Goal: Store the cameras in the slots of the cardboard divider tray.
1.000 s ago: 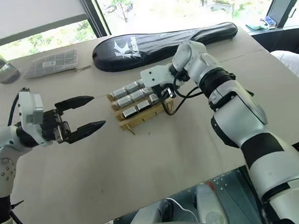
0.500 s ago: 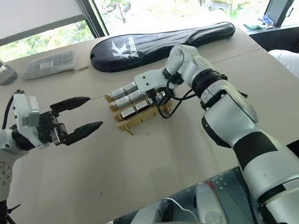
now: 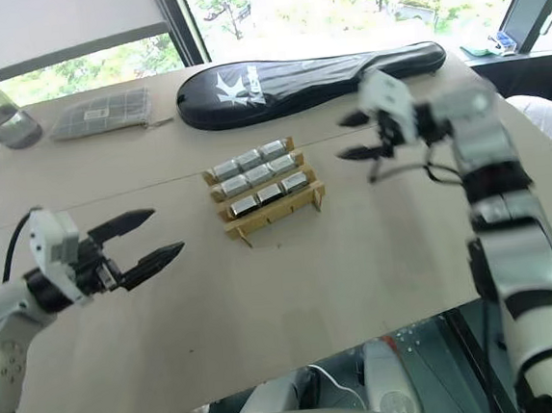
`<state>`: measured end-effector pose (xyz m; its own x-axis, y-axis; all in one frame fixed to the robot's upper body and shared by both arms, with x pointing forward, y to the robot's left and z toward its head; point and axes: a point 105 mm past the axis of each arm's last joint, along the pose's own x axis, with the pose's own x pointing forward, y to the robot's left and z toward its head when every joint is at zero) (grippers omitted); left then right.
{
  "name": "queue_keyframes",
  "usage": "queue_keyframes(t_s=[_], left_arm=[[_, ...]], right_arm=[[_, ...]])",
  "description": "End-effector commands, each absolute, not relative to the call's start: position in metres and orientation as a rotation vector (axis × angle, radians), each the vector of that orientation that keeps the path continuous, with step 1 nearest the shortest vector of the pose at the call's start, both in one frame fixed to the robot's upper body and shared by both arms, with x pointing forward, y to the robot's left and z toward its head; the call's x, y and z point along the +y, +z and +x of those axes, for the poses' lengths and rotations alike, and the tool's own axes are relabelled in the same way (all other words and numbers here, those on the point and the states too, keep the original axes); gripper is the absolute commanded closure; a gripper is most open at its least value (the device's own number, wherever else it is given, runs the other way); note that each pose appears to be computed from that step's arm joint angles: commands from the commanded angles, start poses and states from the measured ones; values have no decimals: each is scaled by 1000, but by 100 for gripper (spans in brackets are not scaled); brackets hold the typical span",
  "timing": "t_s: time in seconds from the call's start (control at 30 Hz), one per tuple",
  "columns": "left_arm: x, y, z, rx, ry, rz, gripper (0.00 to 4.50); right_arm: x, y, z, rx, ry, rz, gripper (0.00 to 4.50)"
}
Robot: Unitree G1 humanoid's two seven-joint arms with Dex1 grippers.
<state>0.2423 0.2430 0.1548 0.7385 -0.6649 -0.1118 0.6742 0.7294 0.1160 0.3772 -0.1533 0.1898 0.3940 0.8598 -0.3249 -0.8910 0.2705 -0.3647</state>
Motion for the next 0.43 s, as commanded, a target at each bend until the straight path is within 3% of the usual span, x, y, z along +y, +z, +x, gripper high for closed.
queue_keyframes(t_s=[0.03,0.13,0.3,0.43], left_arm=[[247,147,233,72,-647,153,0],[241,125,220,113,-591,97,0],[228,99,202,152,-538,63,0],[238,86,201,157,-480,138,0]], right_arm=[[-192,185,357,8,998,-461,152],[-226,153,327,21,842,-347,152],[-251,116,283,68,741,-289,152],[-261,107,271,94,732,-260,152]])
